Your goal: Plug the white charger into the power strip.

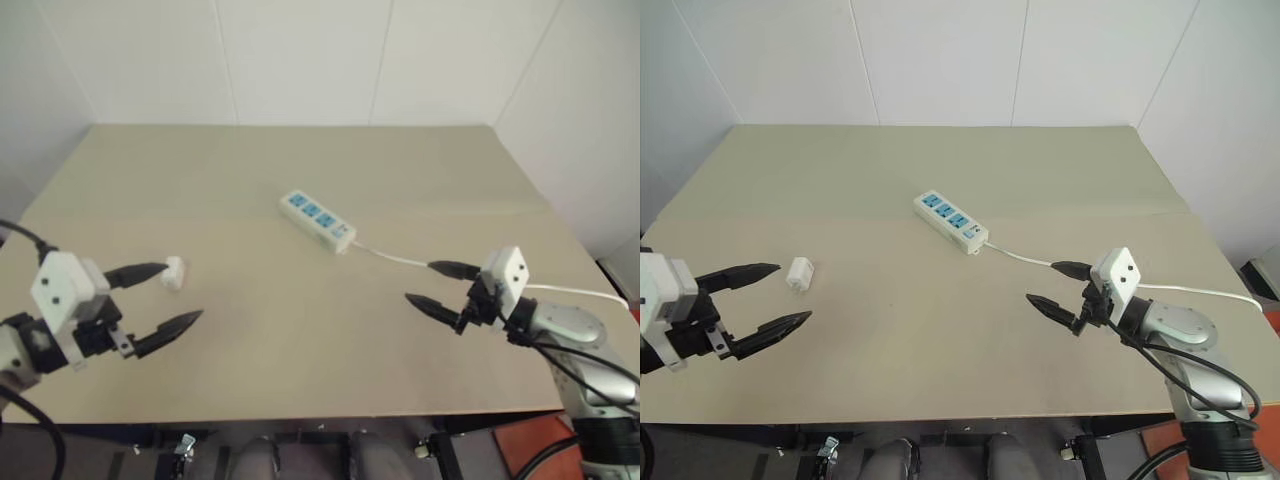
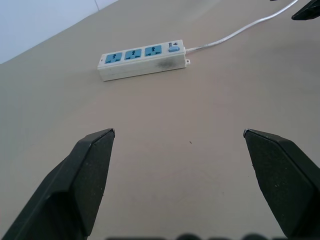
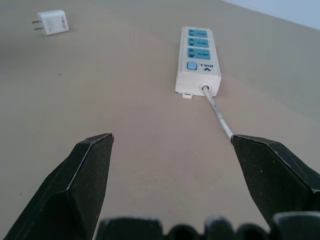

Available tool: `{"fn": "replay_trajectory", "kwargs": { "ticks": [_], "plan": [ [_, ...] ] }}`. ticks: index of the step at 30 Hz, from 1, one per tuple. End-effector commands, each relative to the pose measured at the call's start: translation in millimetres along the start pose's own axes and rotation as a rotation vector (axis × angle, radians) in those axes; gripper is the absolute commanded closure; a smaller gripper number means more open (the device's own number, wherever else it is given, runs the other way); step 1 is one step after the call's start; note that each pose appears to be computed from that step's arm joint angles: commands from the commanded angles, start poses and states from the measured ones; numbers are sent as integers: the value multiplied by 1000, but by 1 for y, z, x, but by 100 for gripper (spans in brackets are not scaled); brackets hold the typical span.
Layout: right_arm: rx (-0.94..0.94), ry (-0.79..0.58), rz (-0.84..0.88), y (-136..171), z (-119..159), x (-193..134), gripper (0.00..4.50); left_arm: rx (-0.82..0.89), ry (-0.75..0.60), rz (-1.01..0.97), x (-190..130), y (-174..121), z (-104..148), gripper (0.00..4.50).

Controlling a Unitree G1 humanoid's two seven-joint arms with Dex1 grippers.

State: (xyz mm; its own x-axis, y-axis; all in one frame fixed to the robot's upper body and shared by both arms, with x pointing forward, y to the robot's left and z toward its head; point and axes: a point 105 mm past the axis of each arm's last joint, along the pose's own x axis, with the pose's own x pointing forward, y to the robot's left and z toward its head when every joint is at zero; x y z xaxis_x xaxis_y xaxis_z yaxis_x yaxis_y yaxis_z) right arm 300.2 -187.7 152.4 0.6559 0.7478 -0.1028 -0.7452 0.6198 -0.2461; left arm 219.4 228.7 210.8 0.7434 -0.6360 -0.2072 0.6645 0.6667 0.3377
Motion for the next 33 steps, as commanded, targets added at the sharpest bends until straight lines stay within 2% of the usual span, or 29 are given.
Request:
{"fn": "replay_trajectory", "kwargs": {
  "ticks": [1, 13, 17, 26, 30, 33],
  "plan": [
    [-51, -25, -21, -3, 14, -6, 3, 30, -22, -2, 2, 2, 7, 0],
    [-58, -23, -20, -2, 16, -5, 3, 24, -32, -4, 6, 3, 5, 0],
    [-69, -27, -17, -2, 15, 6, 3, 23, -33, -3, 7, 2, 5, 0],
    [-96, 91, -168, -37, -6, 100, 3, 30, -40, -28, 16, 2, 5, 0],
    [-81, 197, -208, -48, -21, 130, 3, 39, -47, -26, 19, 0, 6, 0],
    [-68, 263, -207, -50, -32, 140, 3, 39, -54, -25, 19, -2, 7, 0]
  ]
}}
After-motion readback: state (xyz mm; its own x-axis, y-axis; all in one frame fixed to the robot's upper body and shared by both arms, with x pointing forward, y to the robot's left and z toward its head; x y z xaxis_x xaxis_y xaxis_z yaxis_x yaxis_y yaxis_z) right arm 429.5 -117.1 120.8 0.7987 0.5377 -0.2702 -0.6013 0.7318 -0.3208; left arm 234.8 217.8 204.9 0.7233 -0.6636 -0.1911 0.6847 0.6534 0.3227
